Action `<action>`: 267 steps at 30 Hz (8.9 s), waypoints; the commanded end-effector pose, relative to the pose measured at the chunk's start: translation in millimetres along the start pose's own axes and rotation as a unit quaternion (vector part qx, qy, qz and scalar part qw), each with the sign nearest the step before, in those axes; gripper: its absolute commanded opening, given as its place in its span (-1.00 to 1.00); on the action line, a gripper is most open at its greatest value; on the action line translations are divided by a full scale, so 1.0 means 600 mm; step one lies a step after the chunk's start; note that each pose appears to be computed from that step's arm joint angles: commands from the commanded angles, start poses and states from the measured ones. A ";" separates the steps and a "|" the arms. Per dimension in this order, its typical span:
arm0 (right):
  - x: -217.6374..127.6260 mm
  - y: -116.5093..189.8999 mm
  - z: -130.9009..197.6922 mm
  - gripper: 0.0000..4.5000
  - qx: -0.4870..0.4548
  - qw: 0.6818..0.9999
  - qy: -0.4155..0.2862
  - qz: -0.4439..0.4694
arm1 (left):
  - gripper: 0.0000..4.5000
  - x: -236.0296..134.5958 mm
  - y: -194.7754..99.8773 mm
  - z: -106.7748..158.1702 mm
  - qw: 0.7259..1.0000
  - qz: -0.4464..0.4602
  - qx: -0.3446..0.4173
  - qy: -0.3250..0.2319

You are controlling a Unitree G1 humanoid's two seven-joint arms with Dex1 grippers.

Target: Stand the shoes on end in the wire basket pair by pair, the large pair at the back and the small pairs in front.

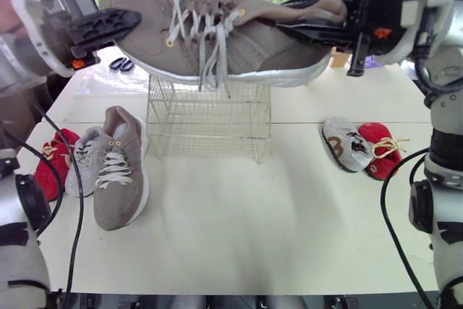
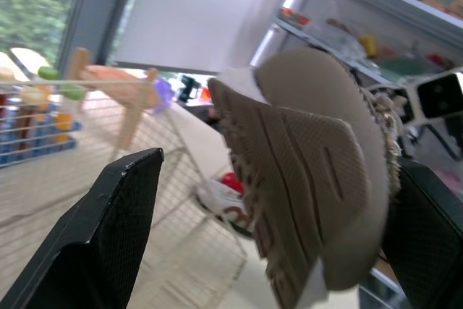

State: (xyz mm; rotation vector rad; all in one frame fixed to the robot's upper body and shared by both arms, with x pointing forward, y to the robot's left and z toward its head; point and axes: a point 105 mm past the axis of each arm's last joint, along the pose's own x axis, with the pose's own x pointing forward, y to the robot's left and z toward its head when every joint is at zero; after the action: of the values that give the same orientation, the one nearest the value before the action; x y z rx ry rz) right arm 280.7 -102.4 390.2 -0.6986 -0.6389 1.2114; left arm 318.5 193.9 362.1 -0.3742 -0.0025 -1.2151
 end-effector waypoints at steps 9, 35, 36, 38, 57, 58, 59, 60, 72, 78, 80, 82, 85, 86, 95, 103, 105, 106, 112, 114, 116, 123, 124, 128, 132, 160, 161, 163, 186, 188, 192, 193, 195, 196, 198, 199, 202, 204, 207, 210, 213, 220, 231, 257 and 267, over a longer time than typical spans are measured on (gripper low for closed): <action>0.000 0.007 0.043 -0.88 -0.026 0.999 -0.040 0.006 | -0.56 0.008 -0.025 0.012 0.999 -0.042 -0.014 -0.025; 0.008 -0.023 -0.046 0.99 0.490 0.750 -0.373 -0.242 | -0.72 0.053 -0.060 0.021 0.896 -0.029 -0.115 -0.428; 0.020 -0.020 -0.043 0.99 0.495 0.747 -0.377 -0.236 | -0.72 0.059 -0.062 0.019 0.896 -0.033 -0.120 -0.426; 0.053 -0.018 -0.021 0.99 0.482 0.762 -0.379 -0.211 | -0.72 0.078 -0.057 0.006 0.901 -0.034 -0.133 -0.412; 0.081 -0.013 0.002 0.39 0.457 0.781 -0.385 -0.182 | -0.72 0.119 -0.027 -0.104 0.938 0.014 -0.141 -0.316; 0.080 -0.014 0.002 0.17 0.456 0.781 -0.385 -0.184 | -0.72 0.117 -0.025 -0.105 0.938 0.018 -0.138 -0.317; 0.079 -0.015 0.001 -0.03 0.456 0.781 -0.385 -0.186 | -0.72 0.116 -0.025 -0.105 0.938 0.020 -0.136 -0.318; 0.079 -0.016 -0.001 -0.20 0.456 0.781 -0.382 -0.190 | -0.72 0.114 -0.025 -0.104 0.938 0.022 -0.130 -0.319; 0.025 -0.095 0.000 -0.26 0.355 0.809 -0.383 -0.270 | 0.99 0.101 -0.029 -0.129 0.965 0.131 0.002 -0.229; 0.019 -0.164 0.011 -0.26 0.249 0.890 -0.326 -0.200 | 0.99 0.063 -0.071 -0.151 0.962 0.194 0.070 -0.180; 0.030 -0.172 0.003 -0.26 0.208 0.918 -0.289 -0.178 | 0.99 0.049 -0.081 -0.160 0.961 0.211 0.088 -0.157; 0.038 -0.176 -0.007 -0.26 0.180 0.934 -0.260 -0.167 | 0.99 0.039 -0.088 -0.172 0.962 0.219 0.094 -0.133; 0.056 -0.171 -0.027 -0.26 0.143 0.958 -0.204 -0.139 | 0.99 0.020 -0.098 -0.198 0.966 0.222 0.085 -0.097; 0.059 -0.169 -0.030 -0.26 0.140 0.961 -0.198 -0.130 | 0.99 0.016 -0.099 -0.204 0.967 0.224 0.082 -0.089; 0.072 -0.146 -0.105 -0.26 0.144 0.981 -0.075 -0.107 | 0.99 -0.015 -0.100 -0.229 0.964 0.246 0.072 -0.064; 0.087 -0.127 -0.167 -0.26 0.143 0.982 0.024 -0.121 | 0.99 -0.012 -0.095 -0.231 0.963 0.250 0.075 -0.065; 0.091 -0.123 -0.176 -0.26 0.148 0.981 0.033 -0.123 | 0.99 -0.011 -0.093 -0.231 0.963 0.251 0.076 -0.065; 0.094 -0.120 -0.181 -0.26 0.153 0.980 0.038 -0.123 | 0.99 -0.010 -0.093 -0.232 0.962 0.252 0.077 -0.065; 0.098 -0.112 -0.205 0.84 0.157 0.976 0.072 -0.133 | 1.00 -0.007 -0.092 -0.236 0.961 0.256 0.080 -0.062; 0.094 -0.117 -0.202 0.98 0.161 0.974 0.063 -0.144 | 1.00 -0.006 -0.092 -0.237 0.961 0.257 0.080 -0.062; 0.087 -0.125 -0.199 0.98 0.159 0.973 0.058 -0.160 | 1.00 -0.005 -0.092 -0.238 0.961 0.257 0.079 -0.063; 0.058 -0.152 -0.190 0.98 0.219 0.951 0.001 -0.220 | 1.00 0.001 -0.085 -0.243 0.963 0.253 0.076 -0.059; 0.055 -0.153 -0.190 0.98 0.229 0.947 -0.006 -0.224 | 1.00 0.003 -0.083 -0.244 0.963 0.251 0.076 -0.057; 0.040 -0.144 -0.203 0.98 0.236 0.948 0.011 -0.212 | 1.00 0.003 -0.076 -0.239 0.962 0.252 0.079 -0.061; 0.005 -0.149 -0.203 0.98 0.223 0.950 0.012 -0.220 | 1.00 -0.014 -0.069 -0.218 0.955 0.276 0.073 -0.085; -0.004 0.144 -0.083 0.98 0.217 0.960 0.075 0.161 | 1.00 -0.209 0.222 -0.107 0.765 0.576 0.116 0.265; -0.002 0.146 -0.081 0.98 0.217 0.961 0.073 0.156 | 1.00 -0.209 0.233 -0.113 0.762 0.572 0.117 0.281; 0.001 0.150 -0.080 0.98 0.217 0.962 0.072 0.150 | 1.00 -0.207 0.253 -0.123 0.758 0.566 0.114 0.304; 0.012 0.140 -0.104 1.00 0.222 0.967 0.085 0.092 | -0.98 -0.140 0.206 0.041 0.788 0.501 0.255 0.252; 0.013 0.136 -0.104 1.00 0.222 0.967 0.081 0.093 | -0.98 -0.150 0.180 0.076 0.771 0.505 0.295 0.251; 0.013 0.126 -0.103 1.00 0.225 0.968 0.069 0.091 | -0.98 -0.159 0.129 0.158 0.724 0.533 0.379 0.219; 0.014 0.122 -0.105 1.00 0.224 0.968 0.068 0.087 | -0.98 -0.151 0.114 0.189 0.706 0.543 0.413 0.188; 0.016 0.113 -0.109 1.00 0.220 0.970 0.068 0.077 | -0.98 -0.120 0.061 0.275 0.649 0.555 0.516 0.067; 0.016 0.111 -0.110 1.00 0.219 0.970 0.069 0.074 | -0.98 -0.111 0.042 0.300 0.640 0.556 0.530 0.009; 0.015 0.110 -0.111 1.00 0.218 0.971 0.071 0.069 | -0.98 -0.094 0.009 0.333 0.626 0.545 0.549 -0.094; 0.013 0.109 -0.111 1.00 0.217 0.971 0.072 0.065 | -0.98 -0.088 -0.008 0.346 0.613 0.540 0.559 -0.143; 0.005 0.101 -0.107 1.00 0.215 0.972 0.077 0.048 | -0.98 -0.073 -0.046 0.363 0.579 0.516 0.583 -0.241; -0.006 0.087 -0.093 1.00 0.219 0.973 0.065 0.026 | -0.98 -0.053 -0.065 0.361 0.564 0.493 0.594 -0.295; -0.020 0.065 -0.065 1.00 0.231 0.972 0.027 -0.006 | -0.98 -0.024 -0.079 0.347 0.545 0.464 0.612 -0.336; -0.031 0.056 -0.055 1.00 0.236 0.971 0.019 -0.025 | -0.98 -0.004 -0.077 0.331 0.538 0.453 0.614 -0.359; -0.034 0.051 -0.055 1.00 0.237 0.970 0.024 -0.040 | -0.98 0.012 -0.063 0.310 0.540 0.451 0.590 -0.396; -0.044 0.046 -0.050 1.00 0.234 0.970 0.033 -0.059 | -0.98 0.097 -0.044 0.254 0.570 0.405 0.607 -0.378; -0.047 0.048 -0.055 1.00 0.238 0.968 0.036 -0.067 | -0.98 0.102 0.007 0.213 0.593 0.423 0.592 -0.346; -0.044 0.051 -0.085 1.00 0.258 0.962 0.040 -0.080 | 0.09 0.150 0.177 -0.020 0.784 0.389 0.482 -0.021; -0.074 0.064 -0.118 1.00 0.296 0.946 0.075 -0.111 | 0.45 0.032 0.053 -0.016 0.869 0.316 0.376 -0.065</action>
State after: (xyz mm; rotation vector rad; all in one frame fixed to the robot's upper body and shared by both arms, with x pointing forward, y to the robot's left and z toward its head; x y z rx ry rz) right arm 306.0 -140.4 302.1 -0.1863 -0.1522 1.0776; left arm 378.5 183.4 325.3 0.2818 -0.3666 -0.4056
